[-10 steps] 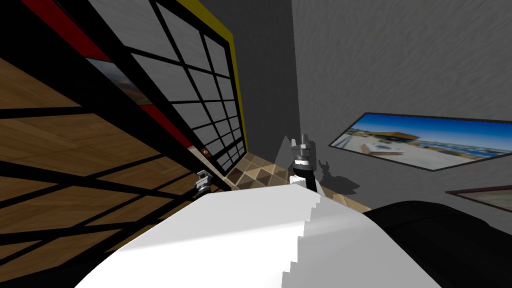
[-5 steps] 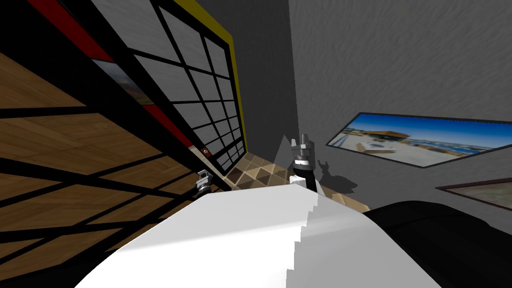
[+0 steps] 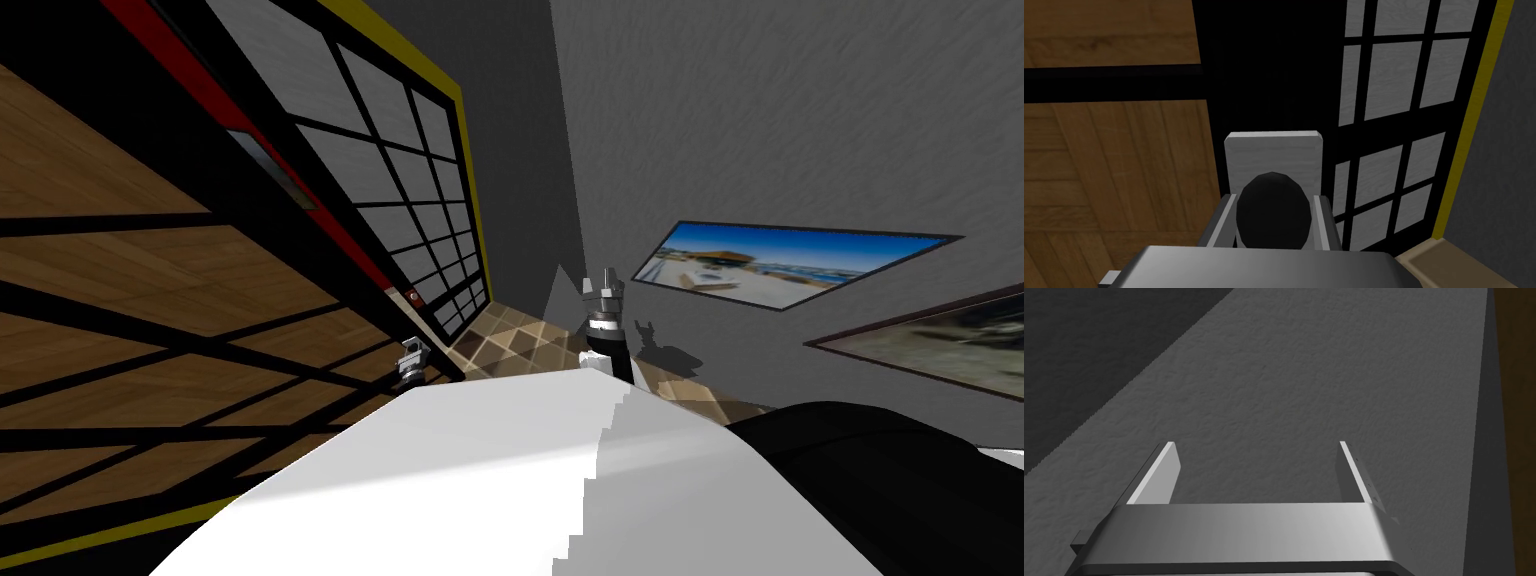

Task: Pull the door open

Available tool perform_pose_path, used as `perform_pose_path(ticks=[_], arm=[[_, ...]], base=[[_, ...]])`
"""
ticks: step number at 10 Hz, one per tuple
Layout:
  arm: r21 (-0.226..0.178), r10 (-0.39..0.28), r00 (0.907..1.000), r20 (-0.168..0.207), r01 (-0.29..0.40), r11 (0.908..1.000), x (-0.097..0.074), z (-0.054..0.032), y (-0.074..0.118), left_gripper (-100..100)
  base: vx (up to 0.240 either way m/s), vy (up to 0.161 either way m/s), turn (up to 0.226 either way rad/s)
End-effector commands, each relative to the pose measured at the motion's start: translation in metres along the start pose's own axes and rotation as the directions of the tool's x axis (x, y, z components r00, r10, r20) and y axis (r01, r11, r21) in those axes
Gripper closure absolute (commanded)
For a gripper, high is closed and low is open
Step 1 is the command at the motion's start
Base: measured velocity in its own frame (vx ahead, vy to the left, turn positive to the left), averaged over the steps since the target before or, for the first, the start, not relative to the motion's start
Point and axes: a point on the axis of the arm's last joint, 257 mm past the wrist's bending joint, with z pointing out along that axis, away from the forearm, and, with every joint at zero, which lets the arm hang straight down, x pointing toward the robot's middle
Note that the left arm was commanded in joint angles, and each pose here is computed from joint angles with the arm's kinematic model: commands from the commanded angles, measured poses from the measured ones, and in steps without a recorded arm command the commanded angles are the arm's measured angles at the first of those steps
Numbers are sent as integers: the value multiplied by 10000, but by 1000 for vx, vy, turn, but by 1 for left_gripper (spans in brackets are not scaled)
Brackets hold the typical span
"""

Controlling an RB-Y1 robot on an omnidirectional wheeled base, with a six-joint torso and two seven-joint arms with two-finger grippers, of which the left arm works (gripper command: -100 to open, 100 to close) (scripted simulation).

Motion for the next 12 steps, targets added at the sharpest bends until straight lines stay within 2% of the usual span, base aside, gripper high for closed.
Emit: perform_pose_path(ticks=[1, 4, 6, 12], arm=[[-269, -64, 10000, -40, 63, 9996, 23, 4, 77, 100], [-753, -134, 9999, -23, 132, 9971, 31, 6, 219, 100], [-765, -123, 9999, 3, 123, 9970, 26, 10, 219, 100], [-1830, -129, 9999, -6, 126, 9830, 29, -84, 468, 100]], base=[[-209, -16, -68], [-202, -11, -54], [-151, 4, -36], [-196, 14, -57]])
